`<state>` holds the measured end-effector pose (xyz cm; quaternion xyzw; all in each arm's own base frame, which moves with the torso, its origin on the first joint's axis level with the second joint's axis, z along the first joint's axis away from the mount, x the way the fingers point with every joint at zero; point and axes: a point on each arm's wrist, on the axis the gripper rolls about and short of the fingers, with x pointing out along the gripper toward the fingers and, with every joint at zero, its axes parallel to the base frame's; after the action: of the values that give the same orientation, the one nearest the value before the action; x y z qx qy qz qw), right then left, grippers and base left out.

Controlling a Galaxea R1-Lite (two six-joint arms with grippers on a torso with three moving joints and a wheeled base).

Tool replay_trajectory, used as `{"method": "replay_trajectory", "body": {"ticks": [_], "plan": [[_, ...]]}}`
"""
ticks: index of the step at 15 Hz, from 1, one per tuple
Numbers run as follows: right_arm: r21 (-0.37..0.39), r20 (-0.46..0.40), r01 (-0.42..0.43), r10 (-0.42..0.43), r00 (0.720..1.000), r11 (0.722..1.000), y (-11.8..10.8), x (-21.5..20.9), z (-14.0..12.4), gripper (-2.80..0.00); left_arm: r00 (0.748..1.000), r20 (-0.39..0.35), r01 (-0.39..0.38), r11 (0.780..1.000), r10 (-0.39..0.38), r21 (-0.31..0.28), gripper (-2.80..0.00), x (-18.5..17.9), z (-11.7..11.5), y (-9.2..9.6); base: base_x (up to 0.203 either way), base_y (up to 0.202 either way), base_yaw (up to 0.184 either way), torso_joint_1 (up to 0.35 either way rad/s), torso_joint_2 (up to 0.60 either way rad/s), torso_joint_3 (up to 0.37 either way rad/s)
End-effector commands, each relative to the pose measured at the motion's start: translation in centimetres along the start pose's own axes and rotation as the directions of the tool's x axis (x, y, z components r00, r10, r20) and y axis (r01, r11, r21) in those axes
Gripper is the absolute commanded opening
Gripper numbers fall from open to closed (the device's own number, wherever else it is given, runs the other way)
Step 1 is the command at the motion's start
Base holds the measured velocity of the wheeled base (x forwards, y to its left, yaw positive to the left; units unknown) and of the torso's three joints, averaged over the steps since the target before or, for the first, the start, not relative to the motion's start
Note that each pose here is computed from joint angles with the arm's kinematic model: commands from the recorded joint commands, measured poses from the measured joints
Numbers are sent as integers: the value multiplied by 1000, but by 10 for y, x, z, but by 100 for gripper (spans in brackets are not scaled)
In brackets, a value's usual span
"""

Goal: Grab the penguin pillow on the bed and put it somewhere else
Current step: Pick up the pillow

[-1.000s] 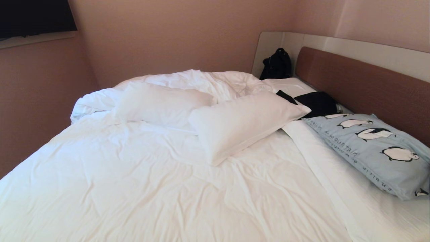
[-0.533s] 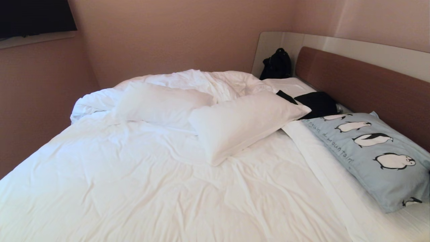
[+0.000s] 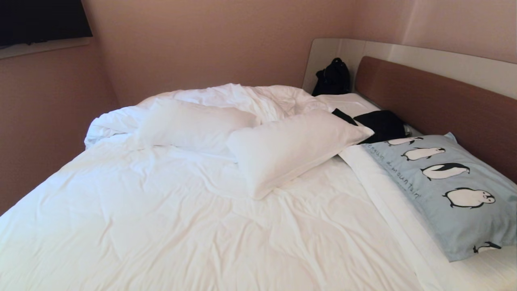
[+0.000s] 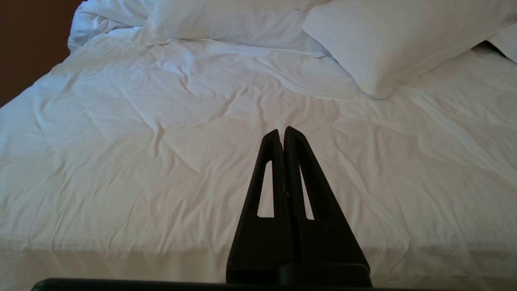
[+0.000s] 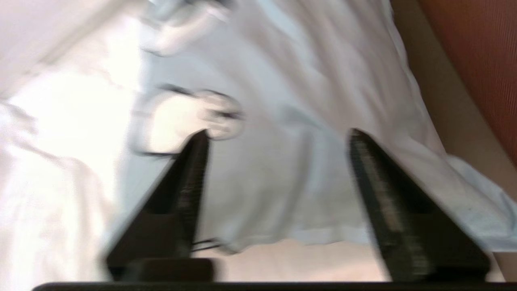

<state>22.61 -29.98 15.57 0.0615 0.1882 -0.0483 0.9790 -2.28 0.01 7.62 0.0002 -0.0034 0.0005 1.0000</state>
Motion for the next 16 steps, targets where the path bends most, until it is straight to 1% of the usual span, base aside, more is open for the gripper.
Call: {"method": "replay_trajectory", "body": {"ticks": [1,2,3,4,5,6,7,8,9,10,11,12,13,14,15,16], "plan": [[-60,96,-42,47,994,997,35,-41,32,-280,1000,1,-1,1000,1,1,-280,0,0,0,0,0,0,0,0,0],[-61,121,-38,45,992,997,48,-56,40,-280,1000,1,-1,1000,1,0,-280,0,0,0,0,0,0,0,0,0],[-44,146,-35,41,988,998,61,-70,47,-280,1000,1,-1,1000,1,0,-280,0,0,0,0,0,0,0,0,0],[5,170,-37,35,985,999,74,-83,54,-280,1000,1,-1,1000,1,0,-280,0,0,0,0,0,0,0,0,0],[115,186,-54,32,982,992,84,-94,60,-280,1000,0,-1,1000,1,1,-280,0,0,0,0,0,0,0,0,0],[235,186,-78,34,982,969,95,-102,63,-280,1000,1,-1,1000,1,1,-280,0,0,0,0,0,0,0,0,0],[335,155,-85,34,987,938,108,-107,64,-280,1000,1,-1,1000,1,1,-280,0,0,0,0,0,0,0,0,0],[408,96,-33,-7,995,912,118,-108,60,-280,1000,1,-1,1000,1,0,-280,0,0,0,0,0,0,0,0,0],[461,22,50,-68,997,886,129,-111,55,-280,1000,1,-1,1000,1,1,-280,0,0,0,0,0,0,0,0,0],[494,-32,111,-109,993,862,141,-116,51,-280,1000,1,-1,1000,1,0,-280,0,0,0,0,0,0,0,0,0],[533,-74,151,-132,988,832,153,-122,48,-280,1000,0,-1,1000,1,0,-280,0,0,0,0,0,0,0,0,0],[566,-98,170,-139,985,806,166,-129,46,-280,1000,0,-1,1000,1,1,-280,0,0,0,0,0,0,0,0,0],[585,-131,190,-140,981,788,179,-136,44,-280,1000,1,-1,1000,1,0,-280,0,0,0,0,0,0,0,0,0],[588,-184,215,-131,974,780,194,-141,39,-280,1000,1,-1,1000,1,0,-280,0,0,0,0,0,0,0,0,0],[580,-236,229,-108,966,782,208,-146,35,-280,1000,1,-1,1000,1,0,-280,0,0,0,0,0,0,0,0,0],[576,-305,241,-69,950,781,220,-152,27,-280,1000,1,-1,1000,1,0,-280,0,0,0,0,0,0,0,0,0]]}}
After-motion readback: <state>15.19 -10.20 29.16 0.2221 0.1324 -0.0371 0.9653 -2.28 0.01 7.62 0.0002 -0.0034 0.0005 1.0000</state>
